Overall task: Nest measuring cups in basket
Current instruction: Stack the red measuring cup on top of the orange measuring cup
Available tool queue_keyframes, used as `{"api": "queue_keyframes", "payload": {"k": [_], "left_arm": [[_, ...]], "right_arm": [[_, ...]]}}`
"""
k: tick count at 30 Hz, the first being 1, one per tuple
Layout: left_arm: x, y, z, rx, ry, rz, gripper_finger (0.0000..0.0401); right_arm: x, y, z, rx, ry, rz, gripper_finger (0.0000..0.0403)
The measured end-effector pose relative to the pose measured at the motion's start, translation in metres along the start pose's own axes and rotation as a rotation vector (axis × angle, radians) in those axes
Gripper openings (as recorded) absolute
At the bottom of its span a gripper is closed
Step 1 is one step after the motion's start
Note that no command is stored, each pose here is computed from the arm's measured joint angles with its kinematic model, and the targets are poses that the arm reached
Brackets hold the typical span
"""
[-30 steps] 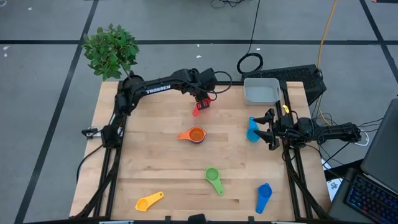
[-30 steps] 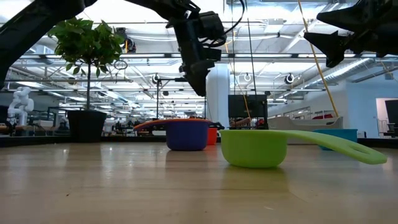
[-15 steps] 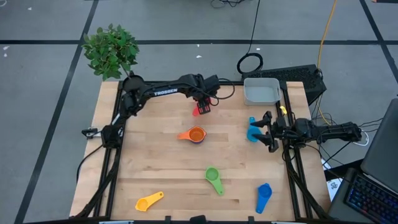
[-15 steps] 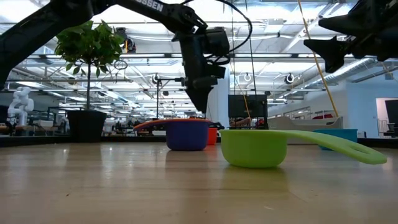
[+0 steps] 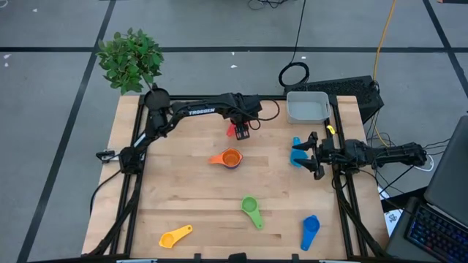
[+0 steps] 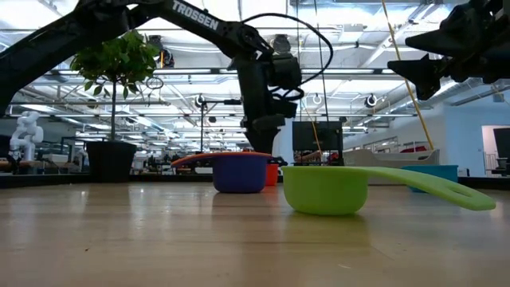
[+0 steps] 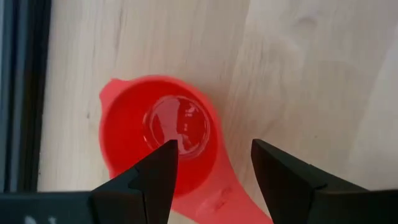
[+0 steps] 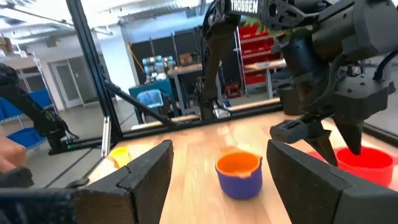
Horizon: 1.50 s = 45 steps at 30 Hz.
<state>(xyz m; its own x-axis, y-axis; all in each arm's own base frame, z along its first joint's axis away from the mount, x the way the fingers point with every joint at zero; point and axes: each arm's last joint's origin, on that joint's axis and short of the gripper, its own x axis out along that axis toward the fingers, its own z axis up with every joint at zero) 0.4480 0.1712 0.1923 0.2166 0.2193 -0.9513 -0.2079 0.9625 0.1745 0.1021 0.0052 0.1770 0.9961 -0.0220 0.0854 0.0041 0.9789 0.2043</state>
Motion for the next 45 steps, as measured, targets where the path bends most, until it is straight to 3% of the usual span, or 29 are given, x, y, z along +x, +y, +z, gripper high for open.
{"api": "queue_keyframes", "payload": {"k": [5,8,15,23,29,35,45], "left_arm": [[0.02,0.003,-0.002,0.01,0.039,0.006,0.0206],[0.028,0.0,-0.003,0.048,0.064,0.024,0.018],[0.024,-0.007,-0.005,0.115,0.091,0.018,0.0021],[-0.019,-0.024,-0.006,0.227,0.102,0.128,0.0012],[-0.073,-0.045,-0.011,0.275,0.049,0.066,0.0012],[-0.108,-0.069,-0.019,0.292,0.025,0.046,0.0012],[-0.124,-0.121,-0.02,0.414,-0.053,-0.071,0.0012]], "right_arm": [[0.001,0.0,-0.001,0.005,0.01,-0.002,0.0252],[0.001,0.0,-0.002,0.016,0.018,-0.004,0.0252],[0.001,-0.001,-0.003,0.019,0.034,-0.008,0.0252],[0.001,-0.001,-0.003,0.023,0.034,-0.009,0.0252],[0.001,0.0,-0.003,0.027,0.032,-0.009,0.0252],[0.001,0.0,-0.003,0.028,0.027,-0.008,0.0252],[0.001,0.0,0.0,0.05,-0.003,-0.002,0.0252]]}}
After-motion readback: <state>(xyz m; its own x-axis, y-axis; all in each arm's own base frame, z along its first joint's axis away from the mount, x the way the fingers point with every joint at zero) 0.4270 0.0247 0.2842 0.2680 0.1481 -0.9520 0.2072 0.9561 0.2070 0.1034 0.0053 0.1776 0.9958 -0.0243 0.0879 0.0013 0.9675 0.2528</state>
